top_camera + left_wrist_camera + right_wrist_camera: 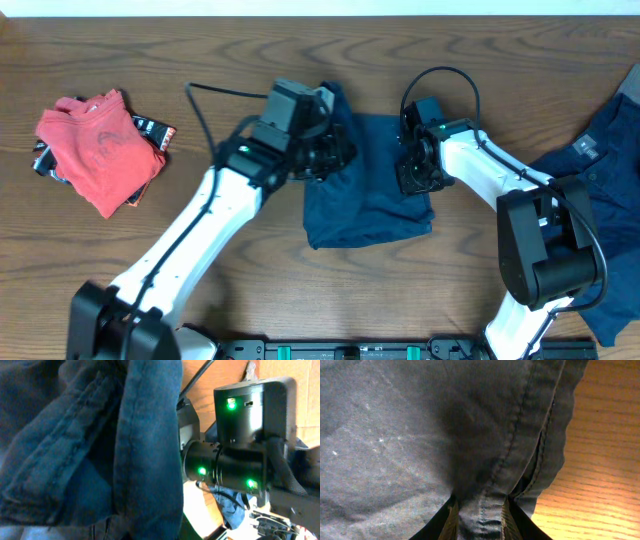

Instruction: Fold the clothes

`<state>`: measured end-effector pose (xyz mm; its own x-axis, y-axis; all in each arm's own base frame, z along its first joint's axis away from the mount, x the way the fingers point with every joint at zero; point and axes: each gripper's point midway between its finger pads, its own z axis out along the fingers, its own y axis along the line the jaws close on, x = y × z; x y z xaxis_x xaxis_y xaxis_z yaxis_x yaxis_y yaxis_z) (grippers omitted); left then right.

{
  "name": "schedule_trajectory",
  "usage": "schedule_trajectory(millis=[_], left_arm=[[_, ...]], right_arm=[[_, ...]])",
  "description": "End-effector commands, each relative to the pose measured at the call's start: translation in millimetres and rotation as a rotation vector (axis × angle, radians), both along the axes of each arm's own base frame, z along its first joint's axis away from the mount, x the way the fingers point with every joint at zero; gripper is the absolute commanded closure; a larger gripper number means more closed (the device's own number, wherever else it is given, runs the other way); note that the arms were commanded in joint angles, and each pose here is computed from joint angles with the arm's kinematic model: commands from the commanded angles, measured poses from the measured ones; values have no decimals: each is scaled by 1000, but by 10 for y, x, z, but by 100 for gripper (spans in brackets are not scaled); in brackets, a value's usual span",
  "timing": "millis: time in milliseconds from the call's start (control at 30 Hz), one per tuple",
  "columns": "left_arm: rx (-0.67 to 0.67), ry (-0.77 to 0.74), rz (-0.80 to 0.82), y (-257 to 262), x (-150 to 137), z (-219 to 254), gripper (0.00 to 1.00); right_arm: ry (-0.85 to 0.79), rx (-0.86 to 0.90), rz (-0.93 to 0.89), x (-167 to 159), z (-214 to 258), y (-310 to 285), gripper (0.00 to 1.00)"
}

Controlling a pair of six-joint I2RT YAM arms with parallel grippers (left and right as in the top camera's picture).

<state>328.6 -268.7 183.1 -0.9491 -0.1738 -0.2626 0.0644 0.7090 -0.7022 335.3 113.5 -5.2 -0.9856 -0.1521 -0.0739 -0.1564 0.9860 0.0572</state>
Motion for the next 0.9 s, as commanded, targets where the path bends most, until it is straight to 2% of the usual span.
schedule_trajectory(millis=[0, 400, 433, 500, 633, 667, 767, 867], left_arm=[[-21, -14, 13, -151, 97, 27, 94], [-23, 19, -3, -366, 143, -232, 94], [-23, 19, -3, -366, 143, -232, 91], [-25, 15, -4, -371, 148, -225, 77], [-45, -37, -62, -393, 169, -159, 41], [-47, -51, -71, -373, 190, -144, 35], [-37, -71, -41, -191, 334, -141, 32], [-23, -89, 9, 58, 513, -148, 32]], right_arm=[[127, 21, 1, -328, -247, 73, 73], [136, 18, 1, -349, -243, 66, 76], [136, 19, 0, -345, -236, 67, 79], [124, 23, -22, -294, -186, 55, 79], [51, 2, -97, 22, 204, -195, 77], [30, -1, -122, 106, 347, -281, 77], [-62, 1, -212, 377, 905, -600, 75], [-144, 29, -266, 503, 1360, -779, 72]])
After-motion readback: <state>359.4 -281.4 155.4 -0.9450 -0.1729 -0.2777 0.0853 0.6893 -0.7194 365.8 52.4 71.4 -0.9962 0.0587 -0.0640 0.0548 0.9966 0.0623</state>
